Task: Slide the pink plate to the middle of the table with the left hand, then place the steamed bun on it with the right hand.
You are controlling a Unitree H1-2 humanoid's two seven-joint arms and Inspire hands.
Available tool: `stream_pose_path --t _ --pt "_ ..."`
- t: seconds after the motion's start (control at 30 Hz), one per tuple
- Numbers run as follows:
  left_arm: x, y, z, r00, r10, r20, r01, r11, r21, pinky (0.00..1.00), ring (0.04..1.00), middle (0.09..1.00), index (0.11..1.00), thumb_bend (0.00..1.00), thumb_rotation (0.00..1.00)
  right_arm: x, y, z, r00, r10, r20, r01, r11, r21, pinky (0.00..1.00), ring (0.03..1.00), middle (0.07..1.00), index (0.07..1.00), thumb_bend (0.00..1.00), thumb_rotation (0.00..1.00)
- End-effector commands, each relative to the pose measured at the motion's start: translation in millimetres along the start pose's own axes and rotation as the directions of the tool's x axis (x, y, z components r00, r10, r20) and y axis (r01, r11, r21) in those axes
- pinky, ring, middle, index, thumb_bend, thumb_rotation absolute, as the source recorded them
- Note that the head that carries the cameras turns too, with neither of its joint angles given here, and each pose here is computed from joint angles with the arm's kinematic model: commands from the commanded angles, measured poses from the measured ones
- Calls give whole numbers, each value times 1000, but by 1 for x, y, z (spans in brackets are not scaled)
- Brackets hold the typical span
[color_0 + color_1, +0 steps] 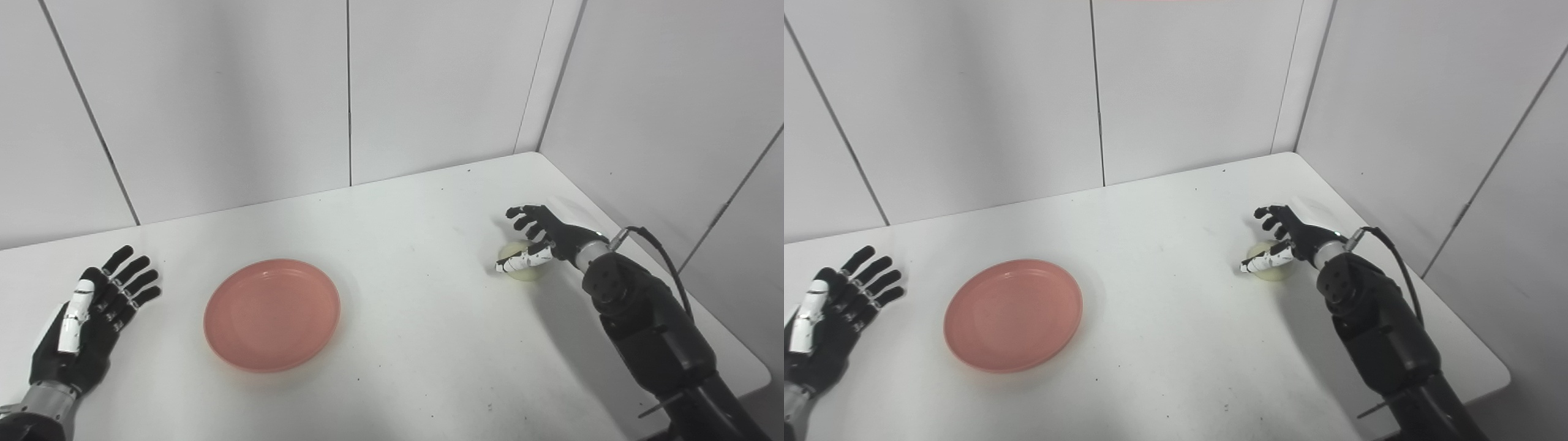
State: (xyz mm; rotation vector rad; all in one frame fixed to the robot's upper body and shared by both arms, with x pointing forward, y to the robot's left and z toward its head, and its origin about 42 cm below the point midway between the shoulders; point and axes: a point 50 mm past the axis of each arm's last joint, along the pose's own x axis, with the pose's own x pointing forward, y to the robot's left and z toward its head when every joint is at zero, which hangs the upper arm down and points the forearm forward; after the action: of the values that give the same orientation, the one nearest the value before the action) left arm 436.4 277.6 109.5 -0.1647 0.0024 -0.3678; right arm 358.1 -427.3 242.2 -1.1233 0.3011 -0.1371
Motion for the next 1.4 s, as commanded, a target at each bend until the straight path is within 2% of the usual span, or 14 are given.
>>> stream_pose_path --t 0.0,0.03,0.07,0.1,0.2,0.33,0.43,0.6,0.87,1.07,1.23,1.37 --pt "-49 0 -68 971 51 -236 -72 994 -81 828 857 880 883 539 917 0 -23 3 996 -88 14 88 996 -10 616 708 758 794 1000 313" --pt "-49 0 -68 971 49 -234 -70 994 -83 829 857 880 883 539 918 0 -23 2 996 -94 12 94 996 -8 611 704 755 794 1000 314" --pt "-49 0 -68 971 48 -233 -70 994 -85 831 856 879 885 539 914 0 -24 1 995 -98 11 98 995 -7 542 646 710 795 1000 317" --pt "-49 -1 -68 971 47 -233 -69 994 -85 831 856 879 886 539 912 0 -25 1 995 -102 10 102 995 -3 518 626 695 795 1000 318" --pt "-49 -1 -67 972 46 -232 -66 995 -78 832 853 875 884 542 912 -1 -27 0 994 -111 10 111 994 -1 510 623 697 795 1000 330" --pt "-50 -2 -67 972 38 -230 -58 995 -80 836 856 879 888 545 916 -1 -30 0 993 -117 6 117 993 -7 566 680 743 792 1000 319" --pt "-50 -2 -65 974 34 -226 -54 995 -83 844 863 887 896 549 914 -2 -31 -1 993 -119 1 119 993 -15 516 632 712 794 1000 309" --pt "-51 -2 -64 974 32 -224 -51 995 -82 848 867 890 898 547 912 -2 -31 -1 994 -113 -5 113 993 -30 546 654 725 793 1000 303" --pt "-51 -4 -62 974 29 -223 -49 996 -81 851 867 890 900 546 917 1 -27 2 998 -61 0 61 997 -39 672 750 798 795 1000 258" --pt "-52 -7 -58 976 25 -218 -41 997 -70 855 870 893 902 552 914 0 -24 5 999 -40 10 41 997 -58 599 700 753 786 1000 274" --pt "-53 -9 -56 976 24 -218 -39 997 -65 851 870 891 897 554 916 -1 -24 7 1000 -4 7 5 994 -108 727 819 837 804 1000 293" --pt "-53 -9 -55 976 20 -215 -36 997 -68 861 877 897 900 570 903 -2 -24 7 1000 13 1 -13 993 -114 669 767 782 809 1000 280"
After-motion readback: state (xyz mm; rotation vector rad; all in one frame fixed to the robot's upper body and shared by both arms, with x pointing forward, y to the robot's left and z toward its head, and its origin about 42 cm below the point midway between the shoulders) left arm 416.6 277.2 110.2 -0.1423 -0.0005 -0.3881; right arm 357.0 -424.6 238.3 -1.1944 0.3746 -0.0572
